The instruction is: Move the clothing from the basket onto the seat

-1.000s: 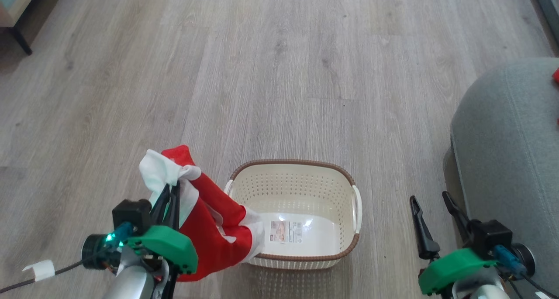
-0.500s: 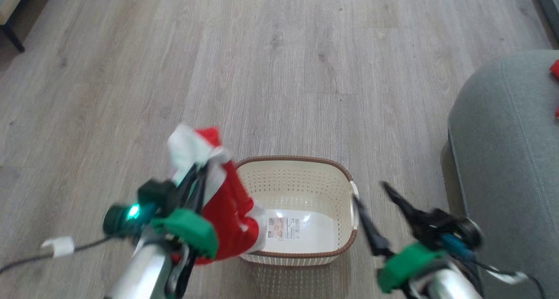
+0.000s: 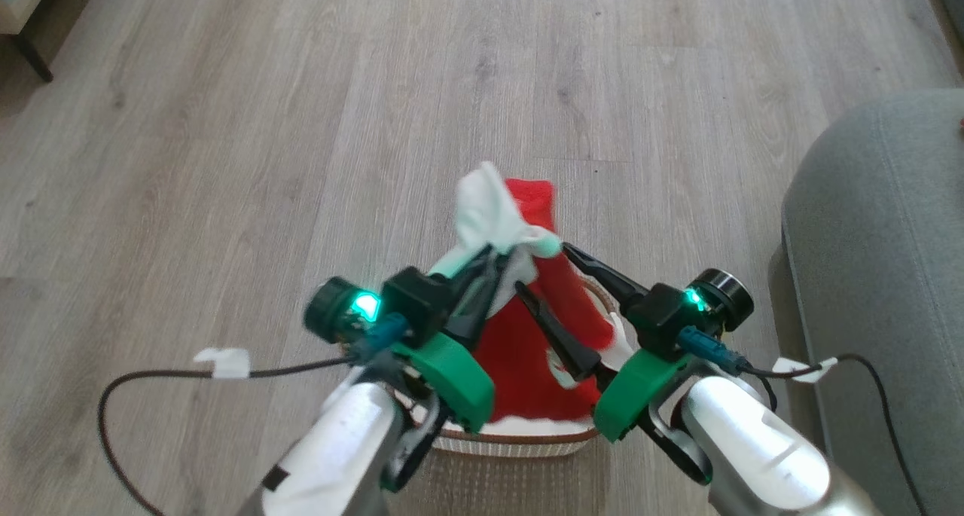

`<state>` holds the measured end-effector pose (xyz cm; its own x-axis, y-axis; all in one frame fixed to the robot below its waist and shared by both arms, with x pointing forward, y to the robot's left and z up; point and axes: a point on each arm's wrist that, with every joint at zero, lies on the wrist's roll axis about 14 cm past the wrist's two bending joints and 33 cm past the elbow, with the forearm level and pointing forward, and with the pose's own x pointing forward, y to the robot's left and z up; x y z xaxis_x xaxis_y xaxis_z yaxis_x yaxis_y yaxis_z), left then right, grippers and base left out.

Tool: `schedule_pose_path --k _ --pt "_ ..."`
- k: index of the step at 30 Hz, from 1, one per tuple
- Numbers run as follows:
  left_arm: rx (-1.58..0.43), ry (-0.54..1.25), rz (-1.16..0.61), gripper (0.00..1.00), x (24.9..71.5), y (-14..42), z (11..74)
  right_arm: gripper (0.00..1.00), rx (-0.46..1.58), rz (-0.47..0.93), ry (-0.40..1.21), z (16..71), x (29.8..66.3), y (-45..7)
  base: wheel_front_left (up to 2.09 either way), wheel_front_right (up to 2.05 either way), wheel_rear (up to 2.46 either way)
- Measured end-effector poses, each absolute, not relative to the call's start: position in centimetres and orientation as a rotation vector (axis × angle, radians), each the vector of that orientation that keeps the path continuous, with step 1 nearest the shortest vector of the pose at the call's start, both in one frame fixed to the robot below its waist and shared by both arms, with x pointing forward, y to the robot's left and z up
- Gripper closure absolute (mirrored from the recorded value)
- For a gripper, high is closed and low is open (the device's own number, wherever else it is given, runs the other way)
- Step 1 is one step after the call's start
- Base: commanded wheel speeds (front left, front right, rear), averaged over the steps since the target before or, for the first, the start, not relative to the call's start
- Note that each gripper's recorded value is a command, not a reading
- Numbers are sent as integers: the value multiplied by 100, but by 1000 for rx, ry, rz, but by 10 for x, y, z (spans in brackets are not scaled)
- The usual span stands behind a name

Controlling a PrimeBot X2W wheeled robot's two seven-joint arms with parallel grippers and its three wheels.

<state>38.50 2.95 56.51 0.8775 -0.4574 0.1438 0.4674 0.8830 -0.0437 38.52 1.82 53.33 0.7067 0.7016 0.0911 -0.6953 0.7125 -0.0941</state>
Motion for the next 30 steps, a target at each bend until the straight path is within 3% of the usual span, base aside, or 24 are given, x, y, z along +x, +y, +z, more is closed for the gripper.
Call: schedule_pose_path --k 8,9,10,14,15,17,18,19,30 --pt "-76 -143 -616 100 366 -6 572 0 -90 825 -61 515 380 26 0 0 0" --pt "-83 -140 -628 100 364 -9 572 54 -86 828 -51 513 379 26 0 0 0" --pt "-89 -138 -637 100 362 -11 572 100 -80 830 -46 512 378 26 0 0 0" --pt "-108 -131 -649 100 360 -16 572 100 -55 835 -42 515 380 28 0 0 0" --pt "-112 -132 -651 88 360 -16 573 100 -56 832 -43 516 381 27 0 0 0" --pt "-118 -137 -649 36 361 -17 573 100 -57 822 -40 515 383 22 0 0 0" --pt "-122 -140 -644 6 362 -17 573 100 -58 813 -38 515 385 18 0 0 0" --pt "-124 -138 -643 0 363 -18 572 100 -60 799 -37 514 387 13 0 0 0" --pt "-156 -53 -700 0 368 -38 539 100 -83 549 -80 531 415 -80 0 0 0"
